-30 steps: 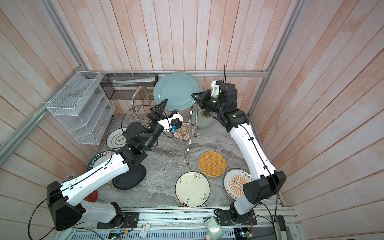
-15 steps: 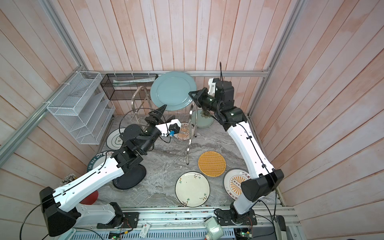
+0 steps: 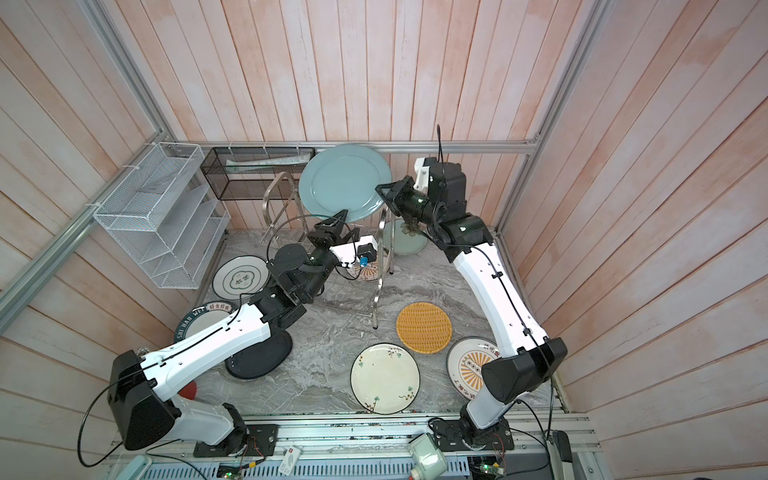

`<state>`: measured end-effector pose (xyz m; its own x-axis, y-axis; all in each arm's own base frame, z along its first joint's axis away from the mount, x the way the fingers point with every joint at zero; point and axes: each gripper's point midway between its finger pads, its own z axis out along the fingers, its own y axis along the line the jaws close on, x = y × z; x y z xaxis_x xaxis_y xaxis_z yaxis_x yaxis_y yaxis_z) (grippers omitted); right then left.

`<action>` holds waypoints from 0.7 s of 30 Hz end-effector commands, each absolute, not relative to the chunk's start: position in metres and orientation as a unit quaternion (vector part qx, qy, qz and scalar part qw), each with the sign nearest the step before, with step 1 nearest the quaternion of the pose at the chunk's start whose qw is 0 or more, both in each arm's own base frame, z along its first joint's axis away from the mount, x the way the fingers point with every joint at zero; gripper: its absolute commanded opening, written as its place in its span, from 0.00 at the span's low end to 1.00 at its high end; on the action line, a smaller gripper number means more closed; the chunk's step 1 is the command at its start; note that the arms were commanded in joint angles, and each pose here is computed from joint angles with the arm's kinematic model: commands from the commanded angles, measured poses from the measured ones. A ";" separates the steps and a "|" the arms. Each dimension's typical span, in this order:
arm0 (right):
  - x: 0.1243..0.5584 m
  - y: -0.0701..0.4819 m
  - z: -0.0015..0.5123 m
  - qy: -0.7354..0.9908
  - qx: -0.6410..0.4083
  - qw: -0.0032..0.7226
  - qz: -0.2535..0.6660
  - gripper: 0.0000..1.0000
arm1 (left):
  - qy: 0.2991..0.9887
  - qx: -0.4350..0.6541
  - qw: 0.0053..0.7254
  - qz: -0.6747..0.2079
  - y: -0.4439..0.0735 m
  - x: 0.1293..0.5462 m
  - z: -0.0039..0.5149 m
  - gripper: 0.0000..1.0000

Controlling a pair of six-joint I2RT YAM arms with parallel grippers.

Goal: Load the plates into the dish rack
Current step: 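Bring the left gripper to the rim of the plate held by the right gripper, then take the pale blue-green plate with the left gripper while the right gripper releases and lowers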

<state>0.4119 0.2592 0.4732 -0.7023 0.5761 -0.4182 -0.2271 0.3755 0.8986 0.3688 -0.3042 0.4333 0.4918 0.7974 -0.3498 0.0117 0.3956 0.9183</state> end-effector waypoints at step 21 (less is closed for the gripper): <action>0.390 0.264 0.529 0.679 0.072 0.411 0.604 0.00 | 0.414 0.401 0.740 0.348 -0.291 0.378 0.465 0.00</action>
<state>0.4124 0.2682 0.4711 -0.6813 0.5441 -0.4897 -0.3039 0.3983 0.8655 0.3908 -0.3063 0.4255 0.4071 0.8767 -0.2562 -0.0814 0.3142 0.9459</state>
